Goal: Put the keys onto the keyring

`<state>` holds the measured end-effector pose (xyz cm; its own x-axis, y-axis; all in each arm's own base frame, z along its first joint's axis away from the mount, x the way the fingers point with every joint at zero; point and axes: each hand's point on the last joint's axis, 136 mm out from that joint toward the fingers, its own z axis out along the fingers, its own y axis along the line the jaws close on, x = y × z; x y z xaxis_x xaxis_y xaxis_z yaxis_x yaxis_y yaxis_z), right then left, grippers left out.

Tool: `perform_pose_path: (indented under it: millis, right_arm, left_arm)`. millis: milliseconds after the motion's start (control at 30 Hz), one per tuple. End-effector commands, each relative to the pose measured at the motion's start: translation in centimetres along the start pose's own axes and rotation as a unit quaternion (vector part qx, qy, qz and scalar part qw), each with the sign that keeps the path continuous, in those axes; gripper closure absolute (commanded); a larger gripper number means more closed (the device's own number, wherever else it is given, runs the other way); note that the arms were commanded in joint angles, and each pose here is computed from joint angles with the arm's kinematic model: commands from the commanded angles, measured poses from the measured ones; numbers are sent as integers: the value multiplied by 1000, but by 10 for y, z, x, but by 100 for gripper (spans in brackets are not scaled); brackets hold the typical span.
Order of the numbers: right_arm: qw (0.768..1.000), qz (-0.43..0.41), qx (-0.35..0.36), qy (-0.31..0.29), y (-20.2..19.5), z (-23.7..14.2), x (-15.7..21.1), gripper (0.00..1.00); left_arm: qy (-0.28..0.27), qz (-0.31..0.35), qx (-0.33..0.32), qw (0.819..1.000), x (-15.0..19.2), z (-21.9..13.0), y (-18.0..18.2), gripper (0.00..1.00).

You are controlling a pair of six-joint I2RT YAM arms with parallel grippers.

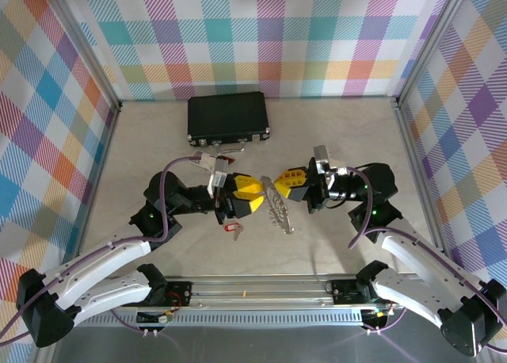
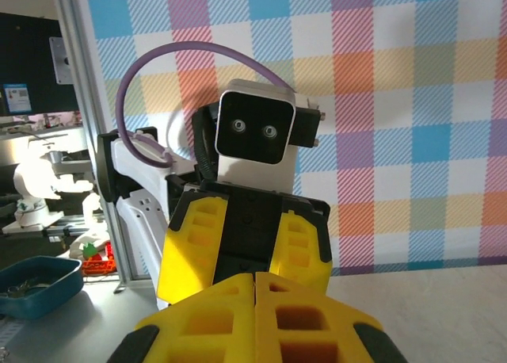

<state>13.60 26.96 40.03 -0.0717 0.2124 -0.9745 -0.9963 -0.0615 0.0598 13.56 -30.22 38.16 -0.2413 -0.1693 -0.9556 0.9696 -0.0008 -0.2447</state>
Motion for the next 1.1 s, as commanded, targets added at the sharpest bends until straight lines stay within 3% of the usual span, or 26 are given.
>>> perform_pose_path:
  millis: [0, 633, 1067]
  right_arm:
    - [999, -33, -37, -19, 16, 2, -17, 100]
    - [998, -31, -44, -23, 17, 6, -16, 100]
    - [999, -31, -29, -29, 12, 6, -17, 100]
  left_arm:
    - [-32, 35, 38, 998, -29, 3, -22, 65]
    - [-14, 62, 27, 998, -25, 17, -13, 75]
    - [-4, 64, 27, 998, -20, 18, -13, 100]
